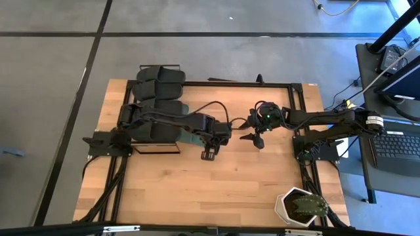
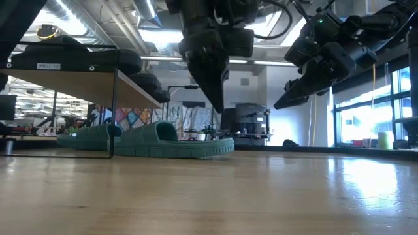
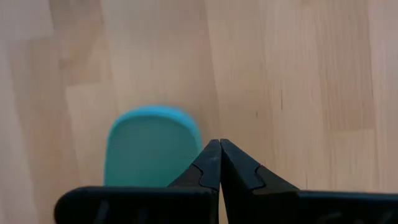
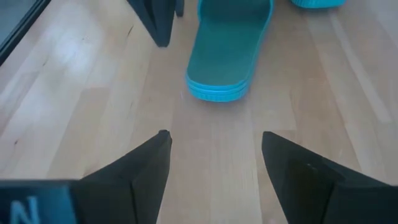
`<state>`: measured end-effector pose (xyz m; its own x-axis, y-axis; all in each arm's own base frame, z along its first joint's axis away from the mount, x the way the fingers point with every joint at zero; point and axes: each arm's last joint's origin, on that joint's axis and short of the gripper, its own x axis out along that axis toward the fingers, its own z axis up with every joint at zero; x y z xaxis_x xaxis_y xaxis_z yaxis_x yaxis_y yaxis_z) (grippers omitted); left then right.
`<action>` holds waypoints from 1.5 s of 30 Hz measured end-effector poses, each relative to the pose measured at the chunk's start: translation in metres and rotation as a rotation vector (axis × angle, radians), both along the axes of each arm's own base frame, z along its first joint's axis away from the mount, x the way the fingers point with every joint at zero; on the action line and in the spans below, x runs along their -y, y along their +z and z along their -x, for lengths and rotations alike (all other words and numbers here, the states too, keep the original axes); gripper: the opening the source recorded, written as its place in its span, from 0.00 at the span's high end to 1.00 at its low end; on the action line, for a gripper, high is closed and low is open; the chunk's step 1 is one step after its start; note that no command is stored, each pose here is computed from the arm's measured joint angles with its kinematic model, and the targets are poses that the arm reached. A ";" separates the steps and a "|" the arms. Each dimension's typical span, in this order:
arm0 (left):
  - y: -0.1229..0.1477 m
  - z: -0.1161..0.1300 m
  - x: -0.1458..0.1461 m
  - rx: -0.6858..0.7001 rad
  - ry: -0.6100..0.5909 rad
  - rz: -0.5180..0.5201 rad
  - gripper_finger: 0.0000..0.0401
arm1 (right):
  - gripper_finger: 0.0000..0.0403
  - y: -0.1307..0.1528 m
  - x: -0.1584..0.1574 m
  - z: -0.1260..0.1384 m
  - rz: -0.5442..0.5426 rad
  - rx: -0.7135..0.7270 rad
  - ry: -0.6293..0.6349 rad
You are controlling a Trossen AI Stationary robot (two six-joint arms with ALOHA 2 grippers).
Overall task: Pick and place slides into the shelf
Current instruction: Put the green slipper under the shelf
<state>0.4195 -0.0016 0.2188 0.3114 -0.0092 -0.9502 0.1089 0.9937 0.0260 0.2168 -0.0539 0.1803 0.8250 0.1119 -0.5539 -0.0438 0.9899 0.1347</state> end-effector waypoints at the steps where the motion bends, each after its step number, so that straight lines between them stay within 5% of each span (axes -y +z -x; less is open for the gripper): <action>1: -0.002 -0.002 0.001 0.004 -0.009 0.003 1.00 | 0.38 0.000 0.000 0.000 0.000 0.000 0.000; 12: -0.015 -0.015 0.018 0.070 -0.100 -0.008 1.00 | 0.38 0.000 0.000 0.000 -0.004 0.001 -0.002; 26: -0.039 -0.034 -0.011 0.136 0.037 -0.003 1.00 | 0.38 -0.001 0.000 0.000 0.000 -0.007 0.001; 45: -0.066 -0.032 -0.026 0.041 0.135 -0.077 1.00 | 0.38 -0.001 0.000 0.001 0.001 -0.013 0.003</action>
